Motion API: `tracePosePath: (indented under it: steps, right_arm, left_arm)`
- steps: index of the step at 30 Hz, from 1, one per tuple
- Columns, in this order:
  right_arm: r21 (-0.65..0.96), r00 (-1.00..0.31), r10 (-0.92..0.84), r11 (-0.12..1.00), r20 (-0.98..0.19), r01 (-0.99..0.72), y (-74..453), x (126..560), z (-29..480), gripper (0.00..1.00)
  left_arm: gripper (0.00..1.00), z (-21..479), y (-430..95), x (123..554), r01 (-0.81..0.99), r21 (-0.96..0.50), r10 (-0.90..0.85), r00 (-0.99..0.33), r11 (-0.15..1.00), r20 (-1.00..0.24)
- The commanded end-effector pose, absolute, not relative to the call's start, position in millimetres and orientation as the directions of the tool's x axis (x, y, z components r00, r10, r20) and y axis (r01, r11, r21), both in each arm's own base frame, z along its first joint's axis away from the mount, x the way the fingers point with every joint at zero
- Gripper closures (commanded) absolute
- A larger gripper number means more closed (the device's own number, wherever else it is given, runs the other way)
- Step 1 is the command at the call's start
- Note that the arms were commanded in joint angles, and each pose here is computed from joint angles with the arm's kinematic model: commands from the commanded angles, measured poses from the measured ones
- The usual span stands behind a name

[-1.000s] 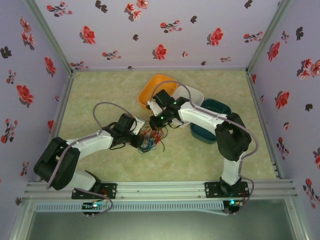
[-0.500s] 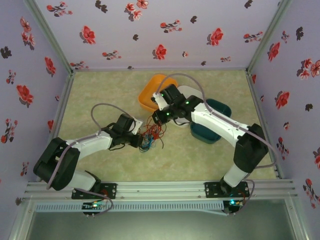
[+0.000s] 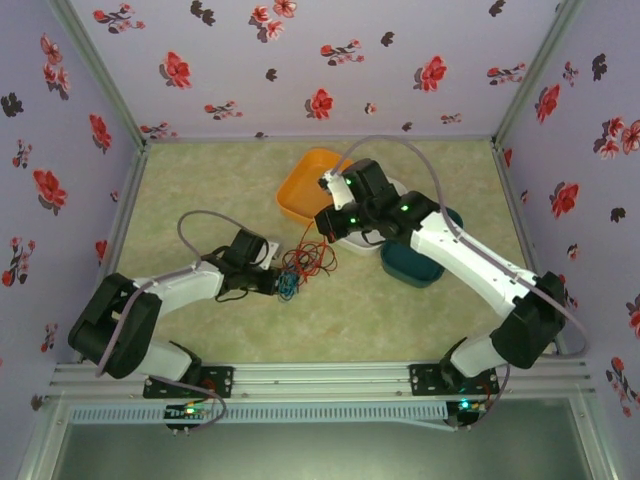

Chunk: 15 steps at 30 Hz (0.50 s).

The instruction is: Untangle the cables

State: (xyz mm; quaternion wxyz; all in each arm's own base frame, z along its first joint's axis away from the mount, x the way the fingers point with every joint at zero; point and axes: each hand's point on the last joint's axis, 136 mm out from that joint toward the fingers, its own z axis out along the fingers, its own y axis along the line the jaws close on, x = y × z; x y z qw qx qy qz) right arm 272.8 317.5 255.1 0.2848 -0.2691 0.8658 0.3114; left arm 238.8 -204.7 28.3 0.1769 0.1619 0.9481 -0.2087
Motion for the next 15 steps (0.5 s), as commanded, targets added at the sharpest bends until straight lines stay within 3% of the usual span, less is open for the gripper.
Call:
tracePosePath:
  steps: [1, 7, 15]
  right_arm:
    - [0.388, -0.637, -0.217, 0.635, -0.740, -0.668, 317, 277, 294, 1.00]
    - [0.350, -0.581, -0.180, 0.646, -0.794, -0.679, 306, 275, 319, 1.00]
    - [0.271, -0.510, -0.141, 0.713, -0.848, -0.647, 280, 277, 343, 1.00]
  left_arm:
    - [1.00, 22, -187, 229, 0.275, -0.319, 0.170, -0.931, 0.907, -0.322]
    - [1.00, 21, -154, 226, 0.112, -0.255, 0.043, -0.964, 0.961, -0.262]
    - [1.00, 26, -123, 226, -0.029, -0.211, -0.091, -0.952, 0.977, -0.291]
